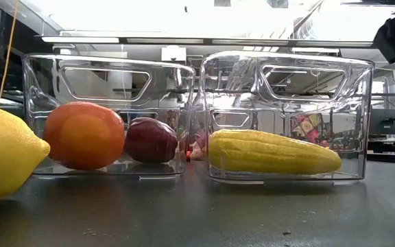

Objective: Sort produce into baskets
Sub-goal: Put the apple into the left transparent bin

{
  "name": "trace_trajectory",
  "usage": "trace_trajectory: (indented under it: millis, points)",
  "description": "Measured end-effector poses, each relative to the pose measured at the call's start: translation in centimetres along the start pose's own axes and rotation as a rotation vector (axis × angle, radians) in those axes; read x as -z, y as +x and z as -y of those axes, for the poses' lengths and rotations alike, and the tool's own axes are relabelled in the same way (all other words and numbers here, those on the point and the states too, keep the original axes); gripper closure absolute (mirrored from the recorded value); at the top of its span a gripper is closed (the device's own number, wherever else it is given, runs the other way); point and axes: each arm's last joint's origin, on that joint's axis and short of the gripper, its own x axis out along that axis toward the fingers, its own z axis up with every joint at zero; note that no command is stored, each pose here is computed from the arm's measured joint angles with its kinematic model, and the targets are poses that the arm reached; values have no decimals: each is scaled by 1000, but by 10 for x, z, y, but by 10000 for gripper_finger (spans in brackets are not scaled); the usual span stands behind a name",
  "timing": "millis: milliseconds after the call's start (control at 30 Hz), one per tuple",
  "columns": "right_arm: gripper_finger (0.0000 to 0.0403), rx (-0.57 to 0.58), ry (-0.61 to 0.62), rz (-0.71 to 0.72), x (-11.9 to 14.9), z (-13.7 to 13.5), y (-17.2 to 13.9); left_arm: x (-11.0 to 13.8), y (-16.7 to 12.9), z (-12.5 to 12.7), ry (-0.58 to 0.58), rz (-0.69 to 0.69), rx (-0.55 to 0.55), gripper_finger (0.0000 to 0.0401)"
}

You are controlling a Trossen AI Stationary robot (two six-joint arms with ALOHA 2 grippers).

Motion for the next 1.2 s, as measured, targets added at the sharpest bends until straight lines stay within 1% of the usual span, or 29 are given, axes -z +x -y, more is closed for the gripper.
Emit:
trace_trajectory:
  millis: [133,267,333,433,567,633,700,767,900,933,1000,1067,1200]
  points:
    - [97,5,-2,-15,0,-1,-4,0,0,0,10,0,0,73]
    - [134,41,-38,-1,0,-5,-20,0,0,0,24,0,0,73]
    - [143,91,-58,8,1,-4,-31,0,0,0,28,1,0,73]
    - [146,118,-95,41,1,-5,-55,0,0,0,33,0,0,73]
    - [148,202,-144,86,3,0,-87,0,0,0,33,0,0,73]
    - [148,221,-157,146,2,1,-103,0,0,0,33,0,0,73]
    - [149,182,-159,240,-3,2,-119,0,0,0,33,1,0,73]
    - [149,157,-106,378,-14,4,-136,0,0,0,34,0,0,73]
    - [151,181,-42,584,-44,12,-154,0,0,0,34,-2,0,73]
    - [151,166,-23,639,-54,12,-157,0,0,0,35,-6,2,73]
    - [151,98,-3,732,-78,11,-162,1,0,0,34,-12,11,73]
    - [148,-35,-16,827,-105,4,-163,0,0,0,34,-12,15,73]
    - [144,-264,-109,979,-156,-11,-154,-1,0,1,30,9,12,73]
